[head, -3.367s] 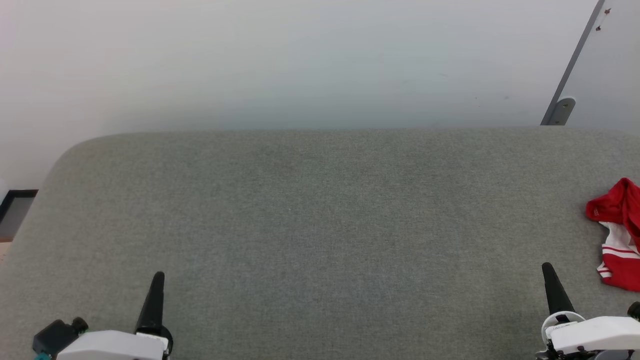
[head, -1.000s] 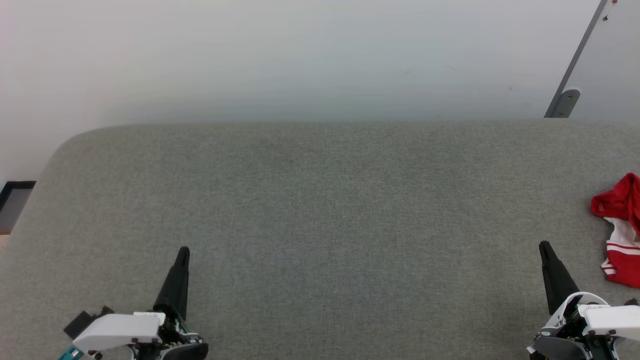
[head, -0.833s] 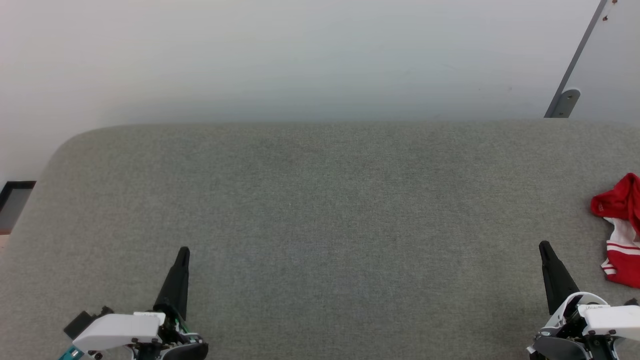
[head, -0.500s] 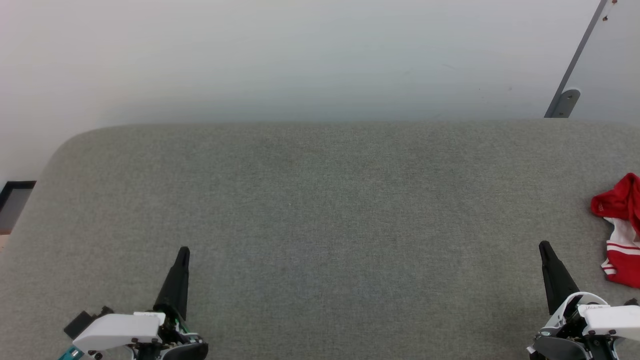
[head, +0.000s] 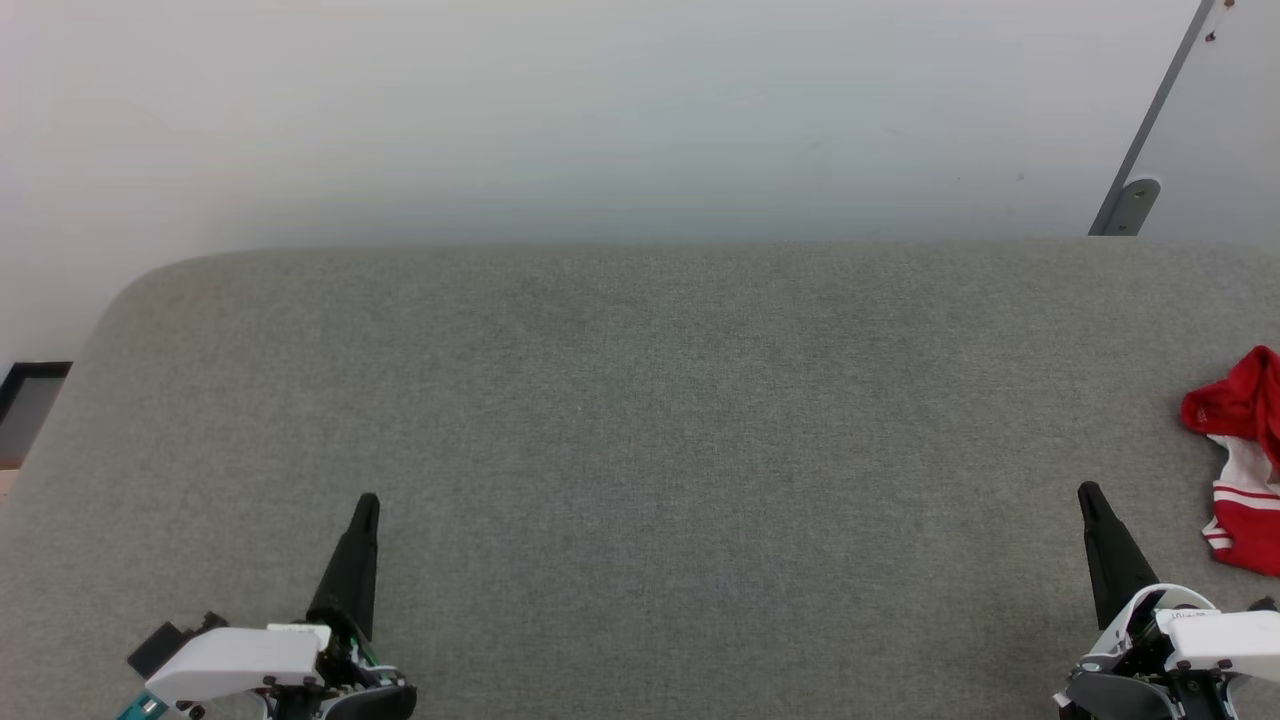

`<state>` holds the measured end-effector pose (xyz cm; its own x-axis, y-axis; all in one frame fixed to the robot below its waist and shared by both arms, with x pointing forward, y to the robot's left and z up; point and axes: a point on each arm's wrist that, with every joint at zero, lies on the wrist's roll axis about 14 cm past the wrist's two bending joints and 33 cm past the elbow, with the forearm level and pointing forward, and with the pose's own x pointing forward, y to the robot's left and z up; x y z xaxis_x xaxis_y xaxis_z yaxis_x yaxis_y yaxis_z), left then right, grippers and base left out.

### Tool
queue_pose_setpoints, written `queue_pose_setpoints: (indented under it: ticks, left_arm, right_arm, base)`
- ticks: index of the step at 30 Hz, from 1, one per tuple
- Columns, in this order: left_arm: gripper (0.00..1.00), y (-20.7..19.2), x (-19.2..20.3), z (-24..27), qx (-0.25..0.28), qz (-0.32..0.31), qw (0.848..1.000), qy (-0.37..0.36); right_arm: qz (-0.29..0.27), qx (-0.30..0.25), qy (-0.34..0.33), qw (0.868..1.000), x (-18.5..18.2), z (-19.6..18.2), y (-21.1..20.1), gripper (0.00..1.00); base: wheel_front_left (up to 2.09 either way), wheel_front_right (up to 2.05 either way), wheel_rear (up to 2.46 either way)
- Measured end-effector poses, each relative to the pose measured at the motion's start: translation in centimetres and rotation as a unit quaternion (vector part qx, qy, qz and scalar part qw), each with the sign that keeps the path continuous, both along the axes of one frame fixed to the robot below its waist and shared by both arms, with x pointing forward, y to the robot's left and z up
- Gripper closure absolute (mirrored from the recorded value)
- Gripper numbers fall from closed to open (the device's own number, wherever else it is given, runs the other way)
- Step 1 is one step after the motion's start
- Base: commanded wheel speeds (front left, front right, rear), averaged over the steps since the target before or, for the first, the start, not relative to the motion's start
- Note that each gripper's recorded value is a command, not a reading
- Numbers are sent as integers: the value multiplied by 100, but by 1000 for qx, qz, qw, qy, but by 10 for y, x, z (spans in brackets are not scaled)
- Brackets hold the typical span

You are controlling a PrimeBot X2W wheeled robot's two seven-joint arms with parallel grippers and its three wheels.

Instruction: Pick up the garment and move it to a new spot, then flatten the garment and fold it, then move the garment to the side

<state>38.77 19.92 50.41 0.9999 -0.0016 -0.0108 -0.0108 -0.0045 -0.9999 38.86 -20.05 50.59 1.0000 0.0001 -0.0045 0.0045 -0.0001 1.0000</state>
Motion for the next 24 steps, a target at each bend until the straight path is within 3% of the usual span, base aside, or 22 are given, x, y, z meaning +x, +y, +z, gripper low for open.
queue_pose_setpoints:
  ticks: [24]
  left_arm:
    - [100,0,0,0,0,0,1000,0]
  right_arm:
    - [0,0,0,1000,0,0,0,100]
  base:
    - [0,0,0]
